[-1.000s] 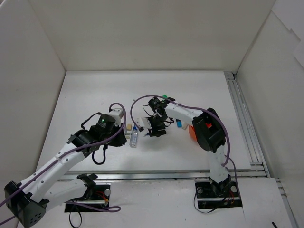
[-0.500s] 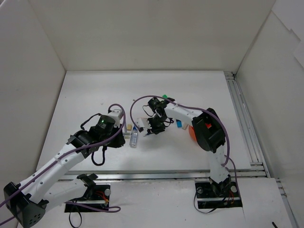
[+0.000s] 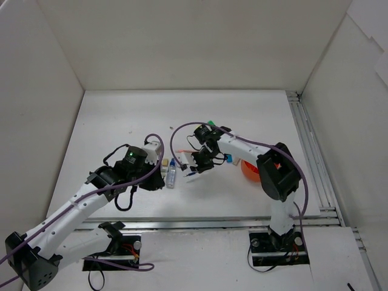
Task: Sort the stationery into containers
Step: Pick up the pen from the center of the board, then close the pen cap on the pen.
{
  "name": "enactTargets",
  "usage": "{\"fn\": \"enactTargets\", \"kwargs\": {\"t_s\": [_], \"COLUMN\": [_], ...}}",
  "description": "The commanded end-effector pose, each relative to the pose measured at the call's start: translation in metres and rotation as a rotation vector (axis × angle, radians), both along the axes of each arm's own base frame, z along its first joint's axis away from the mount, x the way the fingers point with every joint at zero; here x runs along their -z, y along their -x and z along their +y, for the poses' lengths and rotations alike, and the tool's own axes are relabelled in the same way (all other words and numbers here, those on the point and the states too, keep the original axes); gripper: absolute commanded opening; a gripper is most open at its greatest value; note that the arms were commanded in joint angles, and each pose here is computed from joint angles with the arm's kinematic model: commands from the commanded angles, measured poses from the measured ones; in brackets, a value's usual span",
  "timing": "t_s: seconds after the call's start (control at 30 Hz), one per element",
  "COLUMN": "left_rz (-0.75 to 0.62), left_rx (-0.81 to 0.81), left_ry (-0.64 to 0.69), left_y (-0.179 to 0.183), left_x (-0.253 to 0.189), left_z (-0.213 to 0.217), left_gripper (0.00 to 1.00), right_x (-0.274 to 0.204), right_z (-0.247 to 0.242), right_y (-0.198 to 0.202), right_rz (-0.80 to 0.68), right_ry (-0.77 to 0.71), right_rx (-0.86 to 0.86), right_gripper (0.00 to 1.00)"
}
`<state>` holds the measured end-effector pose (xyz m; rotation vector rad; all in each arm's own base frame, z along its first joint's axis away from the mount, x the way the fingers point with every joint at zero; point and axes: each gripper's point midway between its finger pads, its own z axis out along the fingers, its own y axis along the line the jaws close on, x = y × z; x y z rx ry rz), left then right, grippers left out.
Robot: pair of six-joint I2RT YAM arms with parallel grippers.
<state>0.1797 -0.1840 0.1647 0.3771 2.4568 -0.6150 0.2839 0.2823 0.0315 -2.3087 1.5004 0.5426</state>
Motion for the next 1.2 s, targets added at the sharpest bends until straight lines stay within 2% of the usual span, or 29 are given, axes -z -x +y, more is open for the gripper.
{"fn": "enactTargets", "kwargs": {"t_s": [0.0, 0.1, 0.17, 0.27, 0.57, 0.8, 1.17], "left_rz": [-0.06, -0.04, -0.014, 0.009, 0.052, 0.065, 0.061], "left_rx": [0.18, 0.3, 0.373, 0.401, 0.495, 0.559, 0.574], "left_ry": [0.163, 0.262, 0.307, 0.316, 0.347, 0.355, 0.308], "left_y": [0.005, 0.017, 0.024, 0.027, 0.041, 0.046, 0.045], "left_x": [-0.032, -0.034, -0.037, -0.037, -0.043, -0.045, -0.042], "left_z": [-0.035, -0.056, -0.066, -0.072, -0.087, -0.097, -0.091], "left_gripper": [0.0, 0.0, 0.0, 0.0, 0.0, 0.0, 0.0], "right_x": [-0.074, -0.094, -0.107, -0.129, -0.175, -0.185, -0.161], "right_z": [0.011, 0.009, 0.012, 0.005, -0.001, 0.006, -0.007], "right_y": [0.003, -0.003, -0.015, -0.017, -0.005, 0.017, 0.037], "right_rz": [-0.096, -0.203, -0.333, -0.502, -0.763, -0.827, -0.811], "right_ry": [-0.176, -0.225, -0.258, -0.313, -0.451, -0.448, -0.358], "right_rx": [-0.029, -0.011, -0.01, -0.026, -0.068, -0.17, -0.247], "right_gripper": [0.0, 0.0, 0.0, 0.0, 0.0, 0.0, 0.0]}}
